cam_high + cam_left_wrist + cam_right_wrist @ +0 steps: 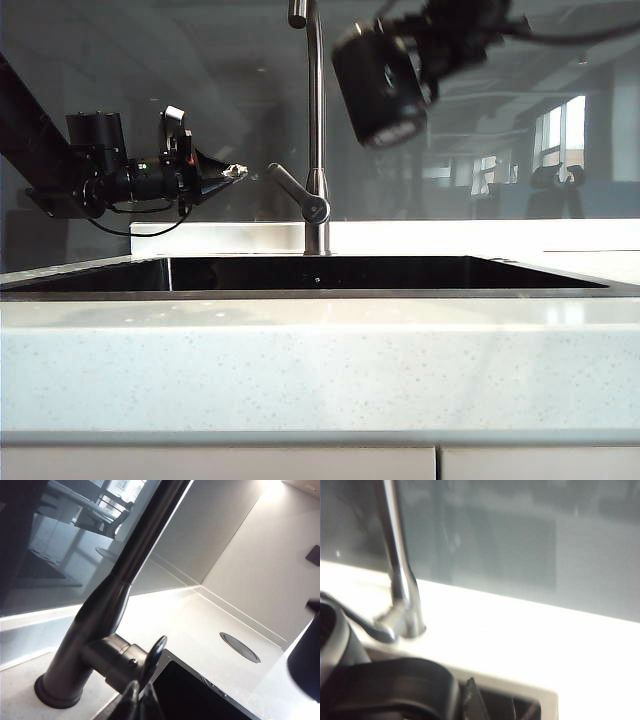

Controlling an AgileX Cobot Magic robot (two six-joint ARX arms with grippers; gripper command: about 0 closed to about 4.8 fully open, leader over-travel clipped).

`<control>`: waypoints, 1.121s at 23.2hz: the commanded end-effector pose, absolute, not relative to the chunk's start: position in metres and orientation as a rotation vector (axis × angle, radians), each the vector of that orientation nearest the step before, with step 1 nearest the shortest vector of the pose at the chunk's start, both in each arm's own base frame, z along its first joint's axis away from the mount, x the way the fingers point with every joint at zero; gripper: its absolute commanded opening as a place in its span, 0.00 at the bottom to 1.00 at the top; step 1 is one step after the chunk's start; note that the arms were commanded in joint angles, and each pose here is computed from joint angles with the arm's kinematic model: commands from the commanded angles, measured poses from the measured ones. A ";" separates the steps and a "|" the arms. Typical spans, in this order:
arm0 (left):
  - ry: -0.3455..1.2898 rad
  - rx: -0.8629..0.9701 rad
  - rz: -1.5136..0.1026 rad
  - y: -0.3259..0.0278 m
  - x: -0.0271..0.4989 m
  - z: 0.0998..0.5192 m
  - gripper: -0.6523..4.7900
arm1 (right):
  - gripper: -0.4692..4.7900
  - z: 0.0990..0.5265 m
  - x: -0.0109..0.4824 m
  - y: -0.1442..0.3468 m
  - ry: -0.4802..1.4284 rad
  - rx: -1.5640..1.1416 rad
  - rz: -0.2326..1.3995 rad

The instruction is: Pick up the mug next to the sink, go to the faucet to get some water, pour the water into the sink, and finally put the mug back to its place.

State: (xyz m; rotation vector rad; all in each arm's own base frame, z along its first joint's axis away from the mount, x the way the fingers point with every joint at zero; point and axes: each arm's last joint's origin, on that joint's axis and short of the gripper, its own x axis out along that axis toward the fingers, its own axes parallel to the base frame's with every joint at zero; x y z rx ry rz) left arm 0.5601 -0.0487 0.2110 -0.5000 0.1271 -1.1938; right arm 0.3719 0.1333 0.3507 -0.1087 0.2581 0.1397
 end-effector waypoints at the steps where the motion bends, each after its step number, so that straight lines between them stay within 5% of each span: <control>1: 0.107 -0.484 -1.198 -0.048 0.559 0.216 0.14 | 0.08 0.345 0.358 0.116 0.146 0.012 0.118; 14: 0.106 -0.484 -1.198 -0.048 0.559 0.216 0.14 | 0.08 0.224 0.268 0.010 -0.154 0.151 -0.203; 26: 0.107 -0.484 -1.198 -0.048 0.559 0.216 0.14 | 0.08 0.178 0.246 -0.032 -0.047 0.124 -0.286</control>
